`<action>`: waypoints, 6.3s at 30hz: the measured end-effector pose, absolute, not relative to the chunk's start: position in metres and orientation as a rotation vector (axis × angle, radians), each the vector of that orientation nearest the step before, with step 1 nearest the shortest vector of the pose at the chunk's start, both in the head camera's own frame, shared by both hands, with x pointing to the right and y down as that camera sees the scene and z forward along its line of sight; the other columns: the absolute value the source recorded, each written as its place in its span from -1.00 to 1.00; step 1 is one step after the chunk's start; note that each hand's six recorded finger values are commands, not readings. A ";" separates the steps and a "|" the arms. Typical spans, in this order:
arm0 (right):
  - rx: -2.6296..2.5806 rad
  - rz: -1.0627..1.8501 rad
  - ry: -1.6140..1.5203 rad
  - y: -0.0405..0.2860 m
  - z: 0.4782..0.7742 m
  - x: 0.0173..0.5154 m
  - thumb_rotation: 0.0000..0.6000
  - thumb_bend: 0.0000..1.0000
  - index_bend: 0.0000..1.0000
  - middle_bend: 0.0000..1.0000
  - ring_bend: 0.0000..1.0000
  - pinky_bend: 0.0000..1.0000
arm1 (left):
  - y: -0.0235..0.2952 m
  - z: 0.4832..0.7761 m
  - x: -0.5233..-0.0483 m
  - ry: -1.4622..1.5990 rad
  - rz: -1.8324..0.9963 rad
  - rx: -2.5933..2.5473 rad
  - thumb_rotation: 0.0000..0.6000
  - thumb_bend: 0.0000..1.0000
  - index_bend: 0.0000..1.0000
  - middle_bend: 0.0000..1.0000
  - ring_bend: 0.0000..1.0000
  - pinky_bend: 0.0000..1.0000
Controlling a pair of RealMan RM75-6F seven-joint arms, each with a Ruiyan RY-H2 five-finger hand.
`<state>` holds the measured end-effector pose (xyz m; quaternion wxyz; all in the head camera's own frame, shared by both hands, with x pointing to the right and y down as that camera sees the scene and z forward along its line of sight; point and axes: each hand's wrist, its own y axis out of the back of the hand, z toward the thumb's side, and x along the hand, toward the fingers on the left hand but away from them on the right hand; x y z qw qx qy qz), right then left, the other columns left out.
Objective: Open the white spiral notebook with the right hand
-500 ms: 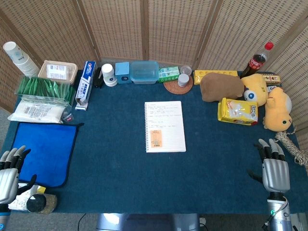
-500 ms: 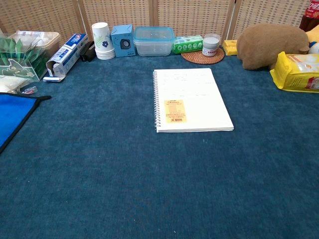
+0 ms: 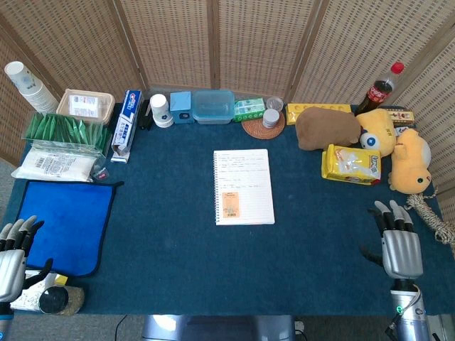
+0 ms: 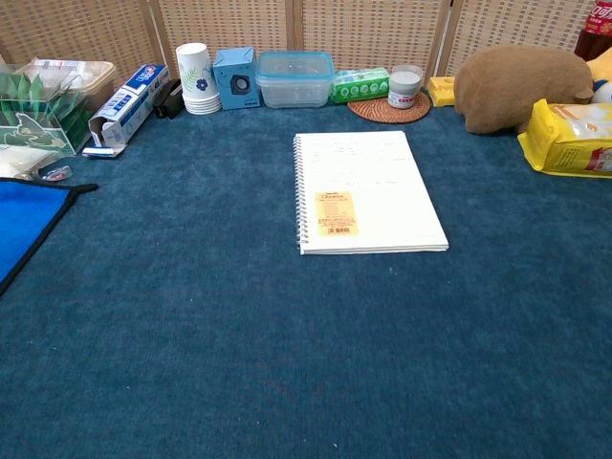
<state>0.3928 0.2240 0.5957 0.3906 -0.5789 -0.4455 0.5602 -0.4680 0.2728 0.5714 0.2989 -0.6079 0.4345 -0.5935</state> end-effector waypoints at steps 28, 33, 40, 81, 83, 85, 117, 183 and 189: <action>-1.794 1.131 -0.786 0.138 0.690 0.214 1.00 -0.85 -0.58 -0.62 -0.91 -0.74 | 0.230 0.563 -0.439 1.061 -1.479 -1.650 1.00 -0.39 -0.57 -0.83 -0.95 -1.00; -1.785 1.126 -0.757 0.132 0.708 0.201 1.00 -0.85 -0.60 -0.62 -0.91 -0.74 | 0.229 0.565 -0.439 1.059 -1.486 -1.651 1.00 -0.39 -0.57 -0.83 -0.95 -1.00; -1.785 1.142 -0.732 0.132 0.721 0.202 1.00 -0.85 -0.63 -0.62 -0.91 -0.74 | 0.230 0.569 -0.440 1.065 -1.489 -1.659 1.00 -0.39 -0.57 -0.83 -0.95 -1.00; -1.757 1.193 -0.700 0.140 0.732 0.218 1.00 -0.85 -0.65 -0.62 -0.91 -0.74 | 0.233 0.574 -0.443 1.074 -1.485 -1.670 1.00 -0.39 -0.57 -0.83 -0.95 -1.00; -1.759 1.193 -0.695 0.140 0.732 0.218 1.00 -0.85 -0.65 -0.62 -0.91 -0.74 | 0.233 0.574 -0.443 1.074 -1.486 -1.670 1.00 -0.39 -0.57 -0.83 -0.95 -1.00; -1.759 1.189 -0.693 0.140 0.732 0.217 1.00 -0.85 -0.65 -0.62 -0.91 -0.74 | 0.234 0.574 -0.443 1.074 -1.487 -1.669 1.00 -0.39 -0.57 -0.83 -0.95 -1.00; -1.758 1.184 -0.686 0.139 0.735 0.217 1.00 -0.85 -0.66 -0.62 -0.91 -0.74 | 0.234 0.574 -0.441 1.077 -1.483 -1.667 1.00 -0.39 -0.58 -0.83 -0.95 -1.00; -1.728 1.142 -0.682 0.131 0.726 0.188 1.00 -0.87 -0.67 -0.63 -0.91 -0.74 | 0.247 0.569 -0.461 1.138 -1.491 -1.655 1.00 -0.39 -0.58 -0.83 -0.95 -1.00; -1.725 1.124 -0.766 0.120 0.719 0.178 1.00 -0.87 -0.67 -0.63 -0.89 -0.74 | 0.248 0.569 -0.465 1.151 -1.491 -1.651 1.00 -0.39 -0.58 -0.83 -0.95 -1.00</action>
